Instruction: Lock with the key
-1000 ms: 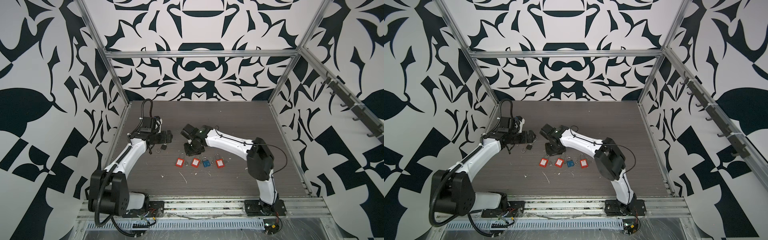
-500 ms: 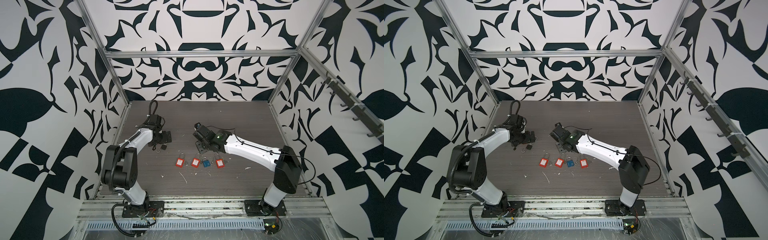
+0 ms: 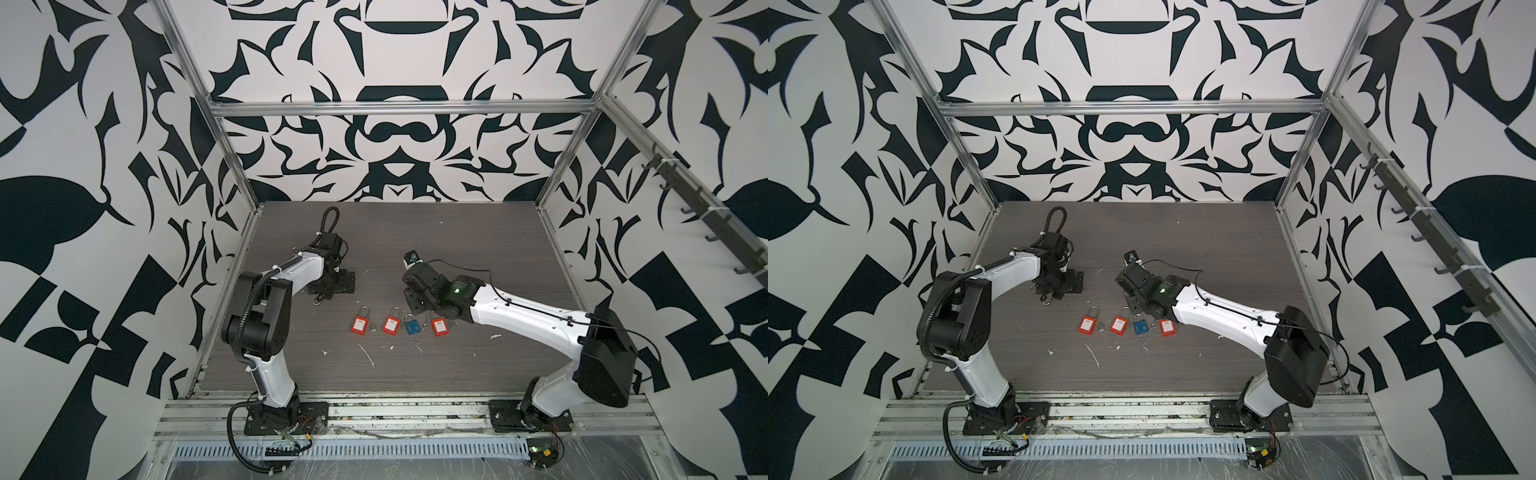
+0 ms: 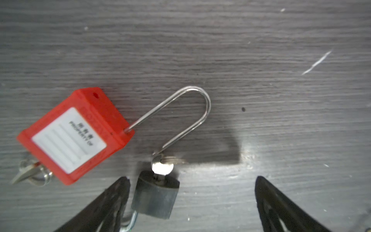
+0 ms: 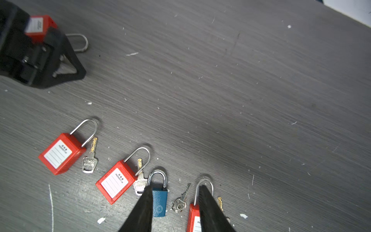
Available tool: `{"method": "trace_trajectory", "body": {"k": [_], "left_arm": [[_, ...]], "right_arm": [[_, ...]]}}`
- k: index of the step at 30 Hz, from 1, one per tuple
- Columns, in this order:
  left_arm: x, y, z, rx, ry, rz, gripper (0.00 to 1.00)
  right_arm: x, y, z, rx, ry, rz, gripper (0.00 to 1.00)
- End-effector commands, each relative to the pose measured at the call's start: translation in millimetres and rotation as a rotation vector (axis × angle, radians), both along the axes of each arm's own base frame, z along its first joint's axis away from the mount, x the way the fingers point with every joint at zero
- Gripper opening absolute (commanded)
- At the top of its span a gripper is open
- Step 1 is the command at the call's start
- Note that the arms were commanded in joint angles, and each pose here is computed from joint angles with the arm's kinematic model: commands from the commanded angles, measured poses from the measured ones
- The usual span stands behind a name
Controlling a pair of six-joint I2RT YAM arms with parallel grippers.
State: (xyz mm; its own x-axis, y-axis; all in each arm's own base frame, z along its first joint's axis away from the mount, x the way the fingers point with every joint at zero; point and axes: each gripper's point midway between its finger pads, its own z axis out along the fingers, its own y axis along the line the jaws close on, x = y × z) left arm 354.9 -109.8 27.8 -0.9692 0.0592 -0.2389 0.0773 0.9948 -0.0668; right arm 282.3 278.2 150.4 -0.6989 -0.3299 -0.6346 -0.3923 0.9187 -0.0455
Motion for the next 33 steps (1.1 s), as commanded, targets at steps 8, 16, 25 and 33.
{"method": "trace_trajectory", "body": {"k": [8,16,25,33], "left_arm": [[-13.1,-39.4,-8.9,0.035,0.027,-0.206,0.99],[-27.0,-94.8,-4.6,-0.025,-0.008,-0.422,0.98],[-2.4,-74.0,53.8,-0.067,-0.145,-0.219,0.99],[-10.5,21.1,103.7,-0.281,-0.23,0.188,0.99]], "right_arm": [[5.7,-7.1,23.6,0.045,-0.107,-0.02,0.38],[5.4,-3.8,41.8,0.121,-0.209,0.041,0.34],[-24.6,43.3,58.5,0.149,-0.276,0.5,0.33],[-16.3,98.3,44.4,0.09,-0.219,0.731,0.39]]}}
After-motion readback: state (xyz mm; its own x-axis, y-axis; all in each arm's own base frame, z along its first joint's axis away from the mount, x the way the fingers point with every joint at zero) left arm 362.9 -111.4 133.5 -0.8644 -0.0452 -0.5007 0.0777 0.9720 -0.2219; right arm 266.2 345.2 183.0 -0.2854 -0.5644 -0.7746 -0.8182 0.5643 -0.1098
